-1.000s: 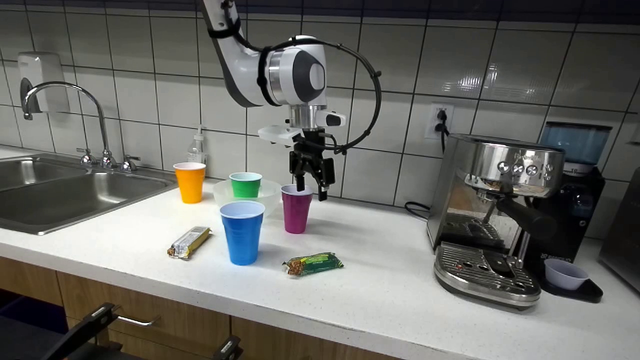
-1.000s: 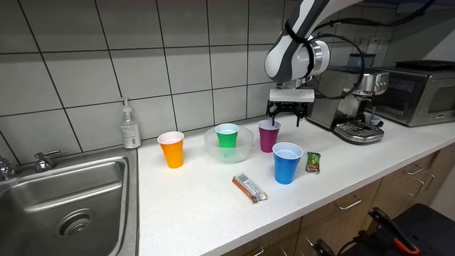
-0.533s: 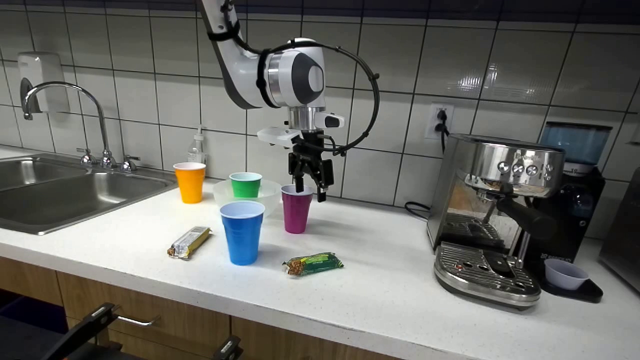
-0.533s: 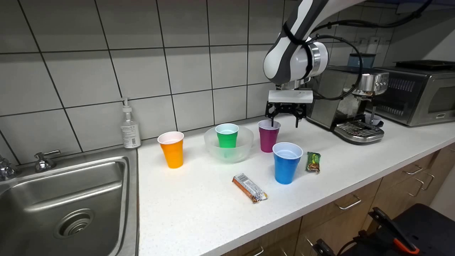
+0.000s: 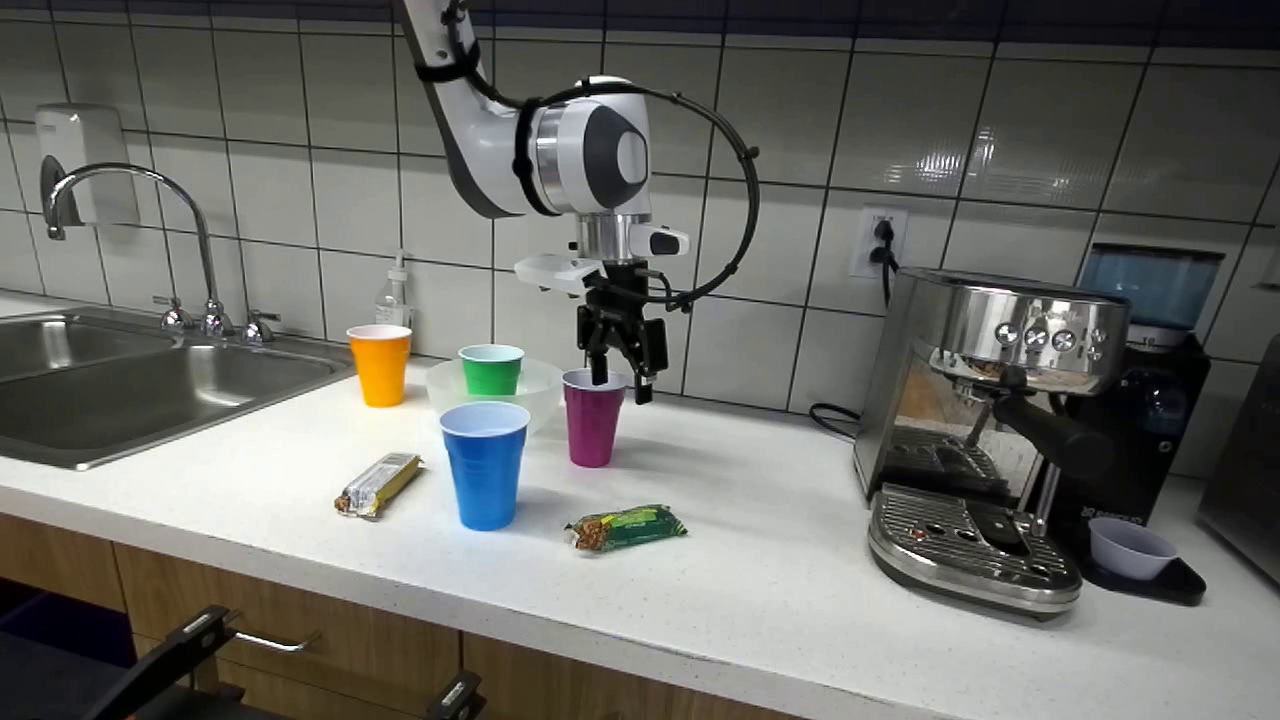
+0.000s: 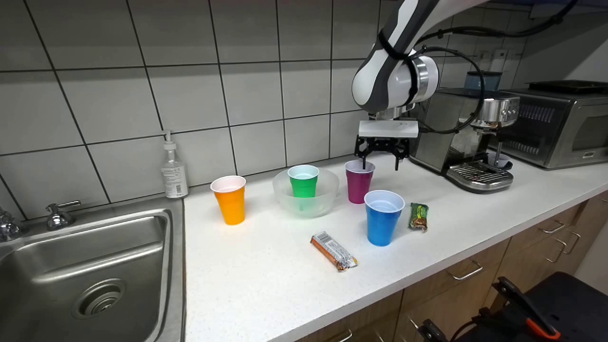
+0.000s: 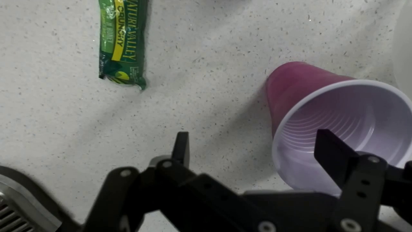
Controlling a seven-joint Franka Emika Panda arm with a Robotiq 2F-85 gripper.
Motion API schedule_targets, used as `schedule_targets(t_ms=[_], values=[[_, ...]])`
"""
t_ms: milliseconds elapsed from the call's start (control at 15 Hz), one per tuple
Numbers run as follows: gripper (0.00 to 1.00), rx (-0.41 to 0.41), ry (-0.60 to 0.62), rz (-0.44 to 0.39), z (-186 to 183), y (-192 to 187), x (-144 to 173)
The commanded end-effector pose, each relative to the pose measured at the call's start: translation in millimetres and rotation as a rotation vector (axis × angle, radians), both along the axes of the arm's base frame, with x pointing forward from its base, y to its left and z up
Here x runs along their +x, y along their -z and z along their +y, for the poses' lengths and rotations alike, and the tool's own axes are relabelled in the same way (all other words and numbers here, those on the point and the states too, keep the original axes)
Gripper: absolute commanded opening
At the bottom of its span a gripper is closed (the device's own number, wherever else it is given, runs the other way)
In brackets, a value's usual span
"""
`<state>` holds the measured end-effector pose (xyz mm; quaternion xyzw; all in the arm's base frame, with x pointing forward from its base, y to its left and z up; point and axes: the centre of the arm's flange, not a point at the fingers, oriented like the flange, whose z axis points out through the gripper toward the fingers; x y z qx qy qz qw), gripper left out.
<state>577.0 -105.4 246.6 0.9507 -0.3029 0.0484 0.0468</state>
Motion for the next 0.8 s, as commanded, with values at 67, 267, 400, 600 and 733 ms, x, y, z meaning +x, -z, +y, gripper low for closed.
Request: schedule_targets(t_ms=[67, 267, 400, 600, 733], values=[[1.0, -0.002, 0.004, -0.008, 0.5, 4.4, 0.9], [1.0, -0.005, 0.006, -0.014, 0.8, 11.5, 1.5], [1.0, -0.003, 0.004, -0.019, 0.7, 17.6, 2.5], [1.0, -0.004, -0.002, -0.016, 1.6, 28.3, 4.6], [0.72, -0.01, -0.007, -0.023, 2.3, 32.8, 5.3]])
